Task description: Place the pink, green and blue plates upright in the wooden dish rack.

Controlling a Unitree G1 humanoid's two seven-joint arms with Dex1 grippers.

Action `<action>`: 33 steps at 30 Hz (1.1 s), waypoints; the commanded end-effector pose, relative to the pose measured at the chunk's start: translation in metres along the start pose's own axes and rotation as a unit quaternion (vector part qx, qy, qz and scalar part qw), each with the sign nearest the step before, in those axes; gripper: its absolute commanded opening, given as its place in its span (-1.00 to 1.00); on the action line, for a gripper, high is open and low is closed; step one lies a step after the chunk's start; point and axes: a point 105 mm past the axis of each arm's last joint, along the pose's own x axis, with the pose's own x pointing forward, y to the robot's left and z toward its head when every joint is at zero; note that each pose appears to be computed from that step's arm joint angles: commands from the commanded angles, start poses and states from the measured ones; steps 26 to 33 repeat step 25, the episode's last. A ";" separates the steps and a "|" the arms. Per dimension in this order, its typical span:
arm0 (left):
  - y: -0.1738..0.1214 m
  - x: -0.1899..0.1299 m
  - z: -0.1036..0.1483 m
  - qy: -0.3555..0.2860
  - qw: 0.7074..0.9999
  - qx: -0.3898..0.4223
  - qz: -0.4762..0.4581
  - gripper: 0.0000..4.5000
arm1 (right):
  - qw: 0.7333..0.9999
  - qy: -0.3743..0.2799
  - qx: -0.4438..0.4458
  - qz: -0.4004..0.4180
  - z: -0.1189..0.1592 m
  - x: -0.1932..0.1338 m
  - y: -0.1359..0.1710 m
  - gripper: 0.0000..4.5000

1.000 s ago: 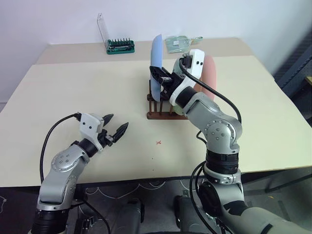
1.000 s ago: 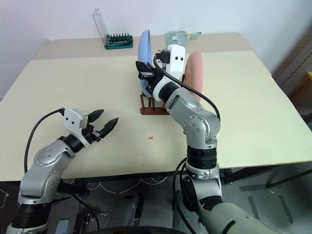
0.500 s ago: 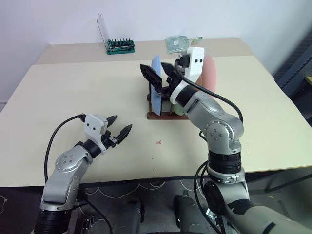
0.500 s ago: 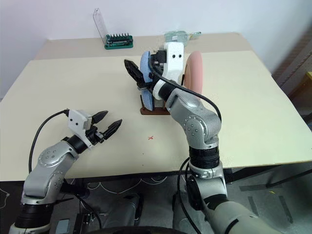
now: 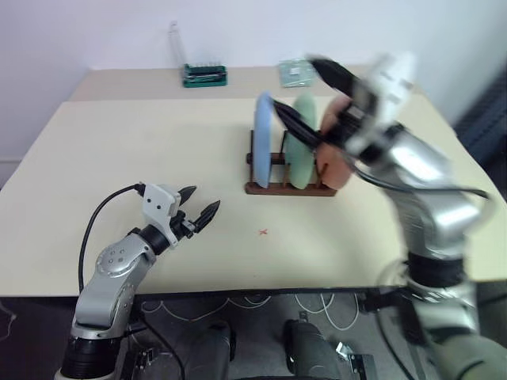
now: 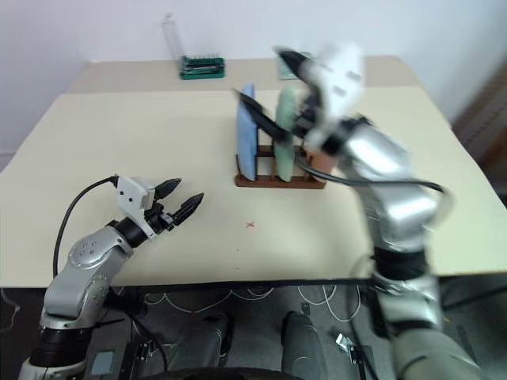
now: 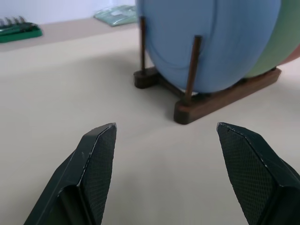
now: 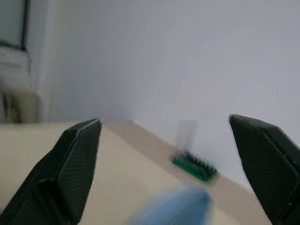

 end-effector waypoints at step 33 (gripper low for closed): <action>0.013 -0.007 -0.012 0.012 0.998 0.030 0.045 0.56 | 0.987 0.135 0.081 -0.027 -0.115 -0.074 0.005 0.97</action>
